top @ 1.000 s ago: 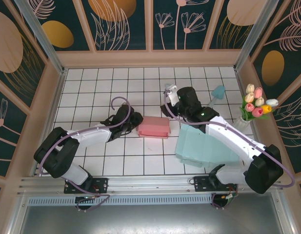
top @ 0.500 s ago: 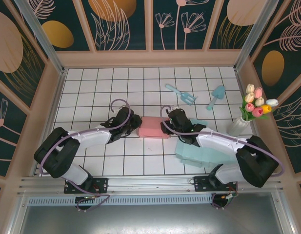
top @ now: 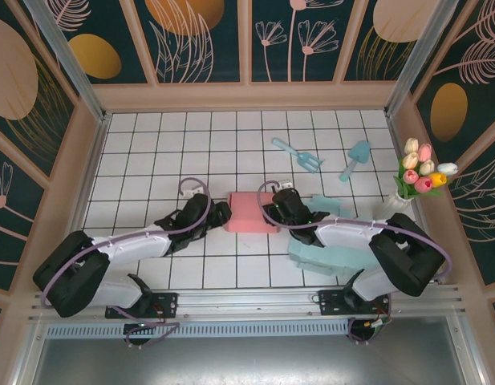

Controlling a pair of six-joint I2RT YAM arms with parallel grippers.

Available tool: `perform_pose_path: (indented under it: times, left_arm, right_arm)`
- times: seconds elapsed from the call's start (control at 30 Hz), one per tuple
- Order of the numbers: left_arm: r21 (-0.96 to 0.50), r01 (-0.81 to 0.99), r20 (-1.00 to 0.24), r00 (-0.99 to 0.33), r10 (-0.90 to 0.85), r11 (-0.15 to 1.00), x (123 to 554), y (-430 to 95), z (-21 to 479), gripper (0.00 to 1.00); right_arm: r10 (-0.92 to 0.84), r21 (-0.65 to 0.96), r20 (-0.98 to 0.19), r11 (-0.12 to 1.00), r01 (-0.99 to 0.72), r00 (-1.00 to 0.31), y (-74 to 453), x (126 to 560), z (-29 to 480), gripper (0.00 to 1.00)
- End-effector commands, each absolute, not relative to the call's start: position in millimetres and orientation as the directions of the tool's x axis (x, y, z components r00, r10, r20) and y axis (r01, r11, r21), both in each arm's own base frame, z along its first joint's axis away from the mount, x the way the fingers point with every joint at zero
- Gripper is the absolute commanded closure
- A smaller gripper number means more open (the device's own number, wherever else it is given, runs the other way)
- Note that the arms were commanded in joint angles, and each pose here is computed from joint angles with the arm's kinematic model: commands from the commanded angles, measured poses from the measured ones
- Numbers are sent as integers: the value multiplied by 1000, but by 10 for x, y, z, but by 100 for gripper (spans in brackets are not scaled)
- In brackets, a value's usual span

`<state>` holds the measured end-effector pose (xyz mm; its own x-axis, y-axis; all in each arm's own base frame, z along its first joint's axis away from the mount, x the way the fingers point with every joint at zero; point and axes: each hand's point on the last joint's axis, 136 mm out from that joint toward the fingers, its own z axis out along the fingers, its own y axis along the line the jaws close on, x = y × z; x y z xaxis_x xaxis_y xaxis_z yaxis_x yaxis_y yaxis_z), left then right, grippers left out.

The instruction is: Fold the paper box

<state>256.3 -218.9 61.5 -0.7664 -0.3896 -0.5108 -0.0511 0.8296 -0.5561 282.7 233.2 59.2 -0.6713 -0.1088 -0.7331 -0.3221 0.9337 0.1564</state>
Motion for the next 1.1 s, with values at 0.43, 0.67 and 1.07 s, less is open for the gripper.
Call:
perform_pose_path:
  times: [0.43,0.67,1.07]
  left_arm:
    - [-564,46,-683,-587,-434,825,2889,-2253,1078,43]
    - [-489,27,-695,-616,-371,872,3081,-2423,785,45]
    - [-478,42,-685,-643,-342,877,3159,-2578,626,69]
  right_arm:
    - [-77,216,-734,915,-340,-675,2363,2712,390,46]
    - [-66,257,-728,896,-361,-682,2414,2654,344,46]
    - [-81,278,-715,878,-389,-695,2537,2665,210,48]
